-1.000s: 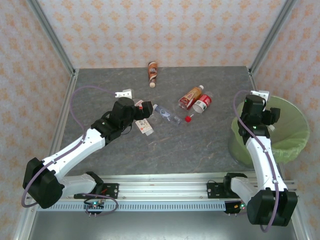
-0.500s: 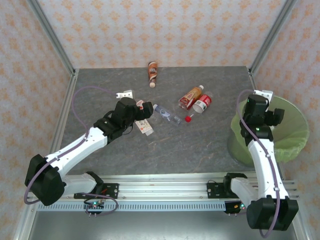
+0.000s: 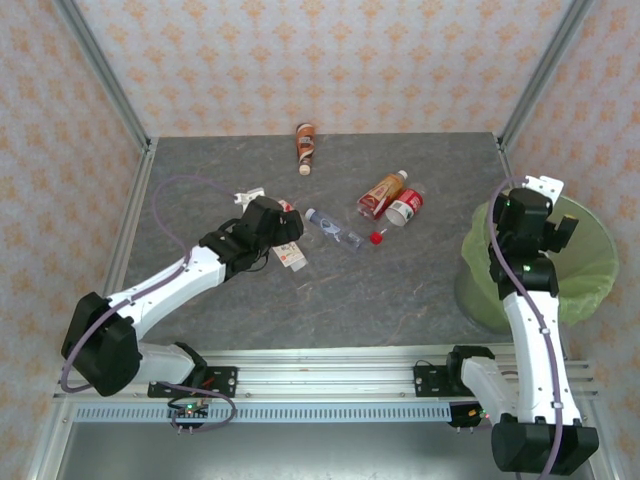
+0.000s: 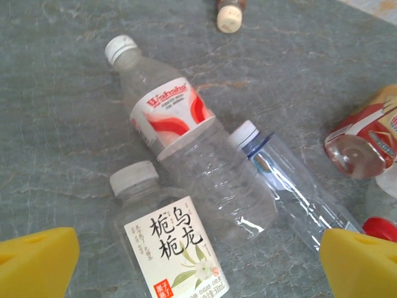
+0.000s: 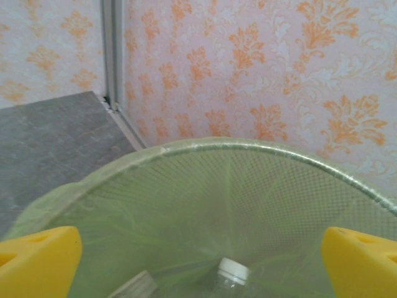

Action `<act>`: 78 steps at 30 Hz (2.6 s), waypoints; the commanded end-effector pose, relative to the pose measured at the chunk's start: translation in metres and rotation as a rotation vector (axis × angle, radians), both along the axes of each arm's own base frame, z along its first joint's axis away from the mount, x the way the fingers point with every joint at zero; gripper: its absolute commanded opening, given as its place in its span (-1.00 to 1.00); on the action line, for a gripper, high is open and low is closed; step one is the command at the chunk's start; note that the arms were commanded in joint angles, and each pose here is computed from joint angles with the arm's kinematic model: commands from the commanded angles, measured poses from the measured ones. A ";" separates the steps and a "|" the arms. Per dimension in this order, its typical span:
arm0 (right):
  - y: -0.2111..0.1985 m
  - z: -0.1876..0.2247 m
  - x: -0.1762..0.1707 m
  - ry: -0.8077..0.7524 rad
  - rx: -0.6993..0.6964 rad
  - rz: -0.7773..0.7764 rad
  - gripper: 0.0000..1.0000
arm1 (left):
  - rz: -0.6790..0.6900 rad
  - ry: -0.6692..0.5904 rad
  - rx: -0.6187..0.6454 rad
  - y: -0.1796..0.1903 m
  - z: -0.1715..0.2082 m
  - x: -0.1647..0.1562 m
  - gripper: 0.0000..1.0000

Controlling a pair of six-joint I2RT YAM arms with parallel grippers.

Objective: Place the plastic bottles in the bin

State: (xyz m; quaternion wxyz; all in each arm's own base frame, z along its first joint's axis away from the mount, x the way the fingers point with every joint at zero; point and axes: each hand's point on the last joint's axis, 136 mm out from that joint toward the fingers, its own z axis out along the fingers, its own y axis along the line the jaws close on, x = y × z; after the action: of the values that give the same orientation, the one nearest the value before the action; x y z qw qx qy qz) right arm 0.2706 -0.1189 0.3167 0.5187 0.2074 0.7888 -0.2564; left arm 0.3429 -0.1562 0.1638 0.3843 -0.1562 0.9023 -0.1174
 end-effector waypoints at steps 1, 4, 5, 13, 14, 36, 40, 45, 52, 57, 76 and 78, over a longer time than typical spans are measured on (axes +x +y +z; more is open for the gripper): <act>0.019 0.025 0.000 -0.105 0.122 0.073 0.98 | 0.088 0.063 -0.019 0.010 -0.008 -0.005 1.00; 0.034 0.042 0.004 -0.178 0.187 0.137 0.98 | 0.166 0.122 -0.005 0.022 -0.023 -0.015 1.00; 0.039 0.048 0.005 -0.201 0.205 0.161 0.98 | 0.163 0.134 -0.004 0.021 -0.027 -0.016 1.00; 0.100 0.080 0.029 -0.299 0.392 0.413 0.98 | 0.122 0.210 0.035 0.012 -0.046 -0.034 1.00; 0.108 0.082 0.031 -0.301 0.408 0.443 0.98 | 0.129 0.216 0.053 0.015 -0.047 -0.036 1.00; 0.274 0.036 0.086 -0.118 0.495 0.800 0.98 | 0.021 0.335 0.031 -0.046 -0.091 -0.059 1.00; 0.287 0.023 0.091 -0.075 0.487 0.819 0.98 | 0.034 0.351 0.062 -0.046 -0.096 -0.058 1.00; 0.295 0.010 0.093 -0.059 0.538 0.820 0.98 | 0.015 0.374 0.071 -0.057 -0.104 -0.053 1.00; 0.300 -0.004 0.094 -0.041 0.571 0.828 0.98 | 0.000 0.428 0.104 -0.061 -0.120 -0.058 1.00; 0.299 -0.008 0.093 -0.033 0.562 0.824 0.98 | -0.010 0.456 0.132 -0.055 -0.127 -0.065 1.00; 0.300 -0.020 0.096 -0.015 0.560 0.815 0.98 | -0.017 0.512 0.107 -0.050 -0.150 -0.076 0.54; 0.301 -0.019 0.096 -0.015 0.562 0.821 0.98 | -0.017 0.514 0.100 -0.049 -0.151 -0.078 0.45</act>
State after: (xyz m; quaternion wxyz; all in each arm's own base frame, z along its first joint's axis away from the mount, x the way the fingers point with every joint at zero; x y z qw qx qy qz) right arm 0.3630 0.1771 0.2939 0.5015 0.0109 0.8454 0.1835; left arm 0.2679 -0.2098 0.0209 0.1556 -0.1496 0.9757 -0.0374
